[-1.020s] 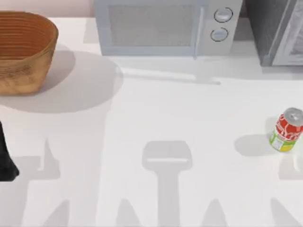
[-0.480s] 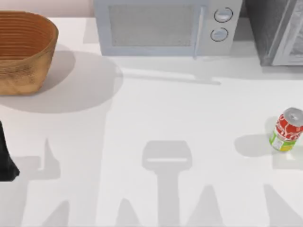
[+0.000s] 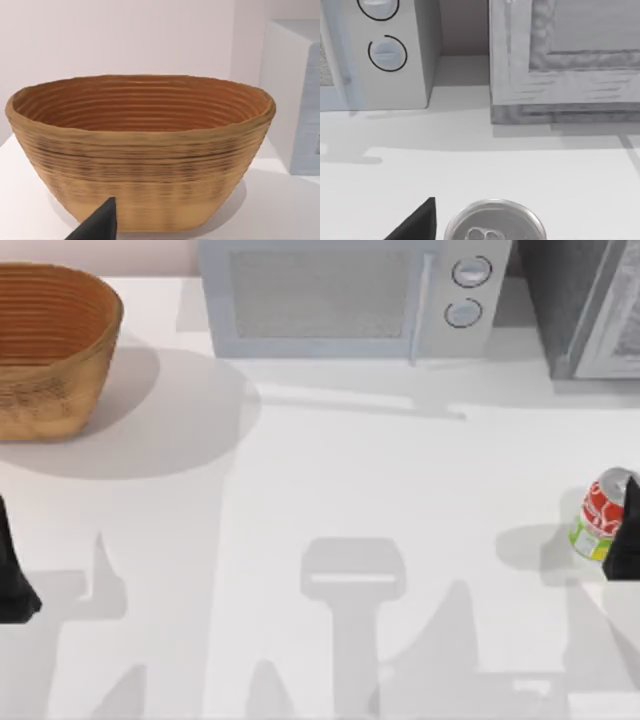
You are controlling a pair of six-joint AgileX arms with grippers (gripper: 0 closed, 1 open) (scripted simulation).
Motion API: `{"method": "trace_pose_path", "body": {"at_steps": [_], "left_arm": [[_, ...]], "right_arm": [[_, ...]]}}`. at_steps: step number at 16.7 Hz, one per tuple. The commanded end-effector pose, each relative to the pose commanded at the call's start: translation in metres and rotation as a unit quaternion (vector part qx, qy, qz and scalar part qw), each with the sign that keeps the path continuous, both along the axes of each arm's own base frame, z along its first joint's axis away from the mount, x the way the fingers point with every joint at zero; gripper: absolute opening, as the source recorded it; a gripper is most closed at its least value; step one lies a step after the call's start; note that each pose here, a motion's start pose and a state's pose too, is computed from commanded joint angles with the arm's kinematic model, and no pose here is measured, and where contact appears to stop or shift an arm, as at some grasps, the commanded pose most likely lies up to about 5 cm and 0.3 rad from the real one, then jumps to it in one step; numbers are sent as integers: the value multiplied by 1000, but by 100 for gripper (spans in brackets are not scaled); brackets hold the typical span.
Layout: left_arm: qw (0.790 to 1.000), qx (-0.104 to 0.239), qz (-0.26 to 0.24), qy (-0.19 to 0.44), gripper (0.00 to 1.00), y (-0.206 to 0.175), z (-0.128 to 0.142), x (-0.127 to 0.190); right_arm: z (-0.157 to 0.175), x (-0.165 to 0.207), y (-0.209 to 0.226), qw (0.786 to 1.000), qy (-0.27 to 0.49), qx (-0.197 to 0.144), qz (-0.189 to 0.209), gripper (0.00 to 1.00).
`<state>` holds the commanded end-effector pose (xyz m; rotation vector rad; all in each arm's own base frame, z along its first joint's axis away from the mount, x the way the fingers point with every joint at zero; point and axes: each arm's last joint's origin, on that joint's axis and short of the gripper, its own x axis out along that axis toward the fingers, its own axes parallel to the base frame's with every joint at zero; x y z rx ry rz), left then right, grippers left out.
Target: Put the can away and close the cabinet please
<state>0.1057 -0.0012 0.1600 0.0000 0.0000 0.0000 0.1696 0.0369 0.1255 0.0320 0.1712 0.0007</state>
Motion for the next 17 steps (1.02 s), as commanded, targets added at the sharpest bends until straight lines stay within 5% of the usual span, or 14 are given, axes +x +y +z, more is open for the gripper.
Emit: {"method": "trace_pose_path", "body": {"at_steps": [8, 17], "left_arm": [[1000, 0, 0, 0, 100, 0, 0, 0], [1000, 0, 0, 0, 100, 0, 0, 0]], "right_arm": [[-53, 8, 24, 998, 56, -14, -2, 100], [-62, 6, 27, 998, 64, -18, -4, 100]]}}
